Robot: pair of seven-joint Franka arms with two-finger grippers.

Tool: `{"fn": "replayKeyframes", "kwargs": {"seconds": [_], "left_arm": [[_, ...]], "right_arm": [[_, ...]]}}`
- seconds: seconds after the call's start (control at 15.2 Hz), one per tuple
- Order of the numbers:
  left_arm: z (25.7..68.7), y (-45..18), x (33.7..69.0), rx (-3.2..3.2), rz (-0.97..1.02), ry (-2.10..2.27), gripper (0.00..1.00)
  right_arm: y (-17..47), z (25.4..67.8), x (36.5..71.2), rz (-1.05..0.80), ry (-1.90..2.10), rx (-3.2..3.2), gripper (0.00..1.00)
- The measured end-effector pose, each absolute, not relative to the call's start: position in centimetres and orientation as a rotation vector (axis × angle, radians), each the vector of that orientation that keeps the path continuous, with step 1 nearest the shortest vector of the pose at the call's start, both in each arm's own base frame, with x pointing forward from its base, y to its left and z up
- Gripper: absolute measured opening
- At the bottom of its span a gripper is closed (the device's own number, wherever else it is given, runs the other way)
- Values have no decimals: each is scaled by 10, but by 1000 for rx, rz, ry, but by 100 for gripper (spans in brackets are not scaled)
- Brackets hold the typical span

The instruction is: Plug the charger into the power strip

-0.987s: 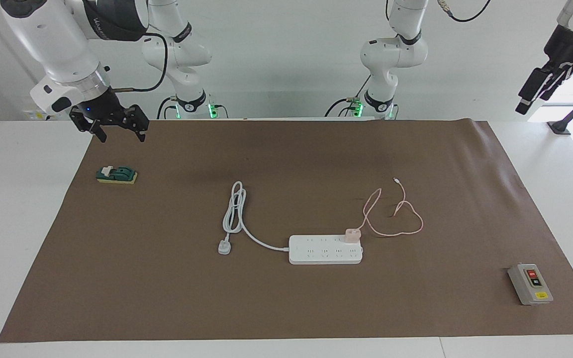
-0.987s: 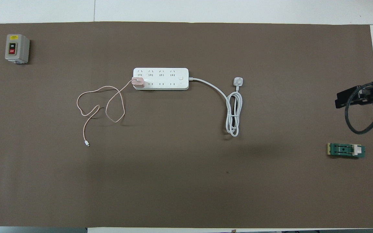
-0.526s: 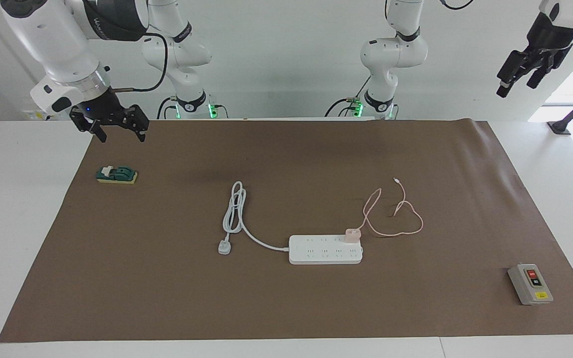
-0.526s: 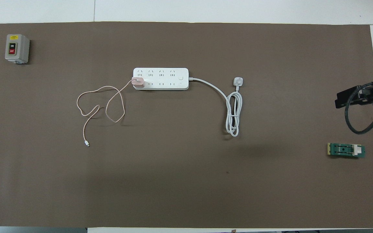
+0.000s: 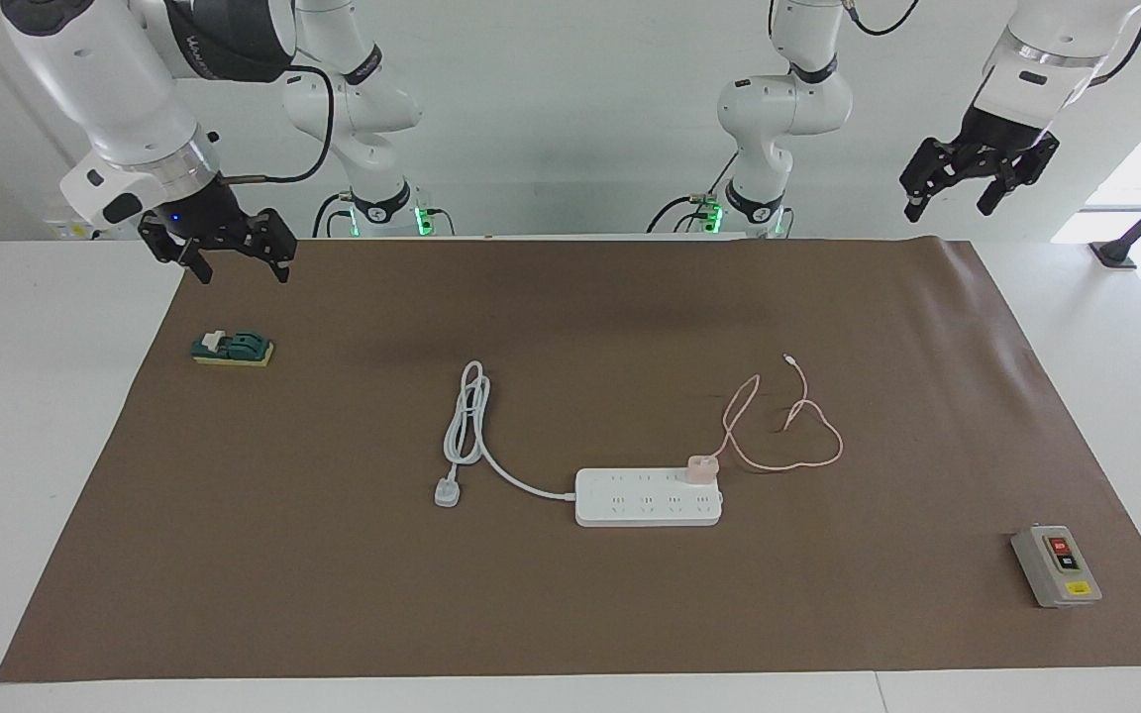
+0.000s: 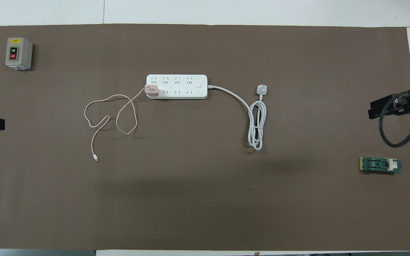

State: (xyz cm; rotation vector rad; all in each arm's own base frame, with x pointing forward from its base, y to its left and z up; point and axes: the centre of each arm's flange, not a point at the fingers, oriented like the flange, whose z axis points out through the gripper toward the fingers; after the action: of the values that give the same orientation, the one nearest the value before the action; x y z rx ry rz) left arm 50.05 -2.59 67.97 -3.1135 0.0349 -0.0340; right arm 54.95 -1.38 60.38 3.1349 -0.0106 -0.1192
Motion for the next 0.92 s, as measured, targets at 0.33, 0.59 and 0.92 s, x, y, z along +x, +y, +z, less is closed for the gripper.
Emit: {"fn": "replayKeyframes", "kwargs": {"seconds": [0.33,0.59,0.92], "left_arm": [[672,-39,500,-3142,-7,98,100],[667,-44,500,-3158,13,110,100],[664,-44,500,-3158,28,111,100]], "right_arm": [[-14,604,549,-119,-11,3135,100],[-14,604,549,-119,-11,3135,100],[-14,604,549,-119,-11,3135,100]]}}
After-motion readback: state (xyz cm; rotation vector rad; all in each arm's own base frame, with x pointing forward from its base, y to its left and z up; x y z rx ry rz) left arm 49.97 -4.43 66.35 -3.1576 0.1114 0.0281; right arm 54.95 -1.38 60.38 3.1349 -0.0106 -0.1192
